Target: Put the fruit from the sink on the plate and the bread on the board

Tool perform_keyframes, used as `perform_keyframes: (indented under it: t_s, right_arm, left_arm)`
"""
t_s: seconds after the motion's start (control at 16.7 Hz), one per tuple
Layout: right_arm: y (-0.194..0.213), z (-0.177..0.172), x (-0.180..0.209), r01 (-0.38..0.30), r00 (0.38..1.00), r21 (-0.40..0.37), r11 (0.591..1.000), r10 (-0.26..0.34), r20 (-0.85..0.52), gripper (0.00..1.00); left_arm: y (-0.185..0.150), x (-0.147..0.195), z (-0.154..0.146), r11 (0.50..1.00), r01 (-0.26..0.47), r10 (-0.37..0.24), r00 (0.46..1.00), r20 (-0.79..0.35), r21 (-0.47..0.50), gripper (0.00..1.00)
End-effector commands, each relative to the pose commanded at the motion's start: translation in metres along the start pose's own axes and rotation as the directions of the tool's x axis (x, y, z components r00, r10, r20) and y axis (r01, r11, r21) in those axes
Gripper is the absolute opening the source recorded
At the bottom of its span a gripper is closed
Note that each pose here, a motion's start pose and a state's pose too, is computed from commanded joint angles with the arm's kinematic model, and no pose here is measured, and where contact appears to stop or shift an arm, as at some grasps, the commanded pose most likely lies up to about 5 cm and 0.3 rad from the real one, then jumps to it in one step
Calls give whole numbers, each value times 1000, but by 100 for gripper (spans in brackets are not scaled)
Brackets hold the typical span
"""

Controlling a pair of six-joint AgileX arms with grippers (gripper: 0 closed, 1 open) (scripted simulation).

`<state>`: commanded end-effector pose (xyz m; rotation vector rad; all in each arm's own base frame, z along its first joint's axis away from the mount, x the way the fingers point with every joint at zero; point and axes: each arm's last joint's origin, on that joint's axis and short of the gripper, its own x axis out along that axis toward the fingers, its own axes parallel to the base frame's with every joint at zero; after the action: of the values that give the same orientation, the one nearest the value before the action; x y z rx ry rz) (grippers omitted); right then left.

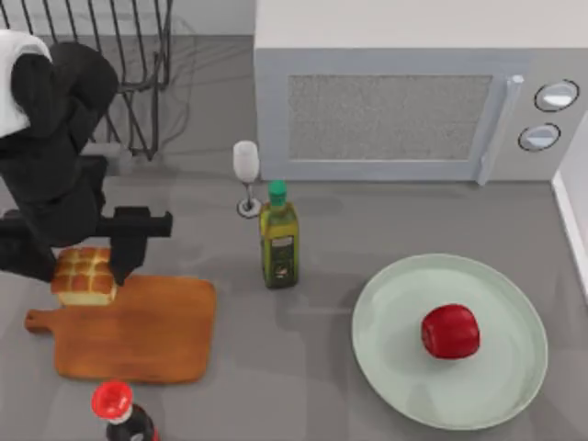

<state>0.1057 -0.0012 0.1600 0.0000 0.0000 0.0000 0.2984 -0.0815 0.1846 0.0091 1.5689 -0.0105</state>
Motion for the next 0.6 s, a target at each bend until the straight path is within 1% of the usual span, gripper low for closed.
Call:
perform_keyframes:
  t_s: [0.18,0.6]
  right_arm:
    - [0,0,0,0,1000,0,1000,0,0,100]
    - [0,0,0,0,1000,0,1000,0,0,100]
  left_arm:
    - [-12,0,-11,1000,4,-4,1000,21,0,0]
    - [-11,6,-10,1000,3,-3,1000,15,-3,0]
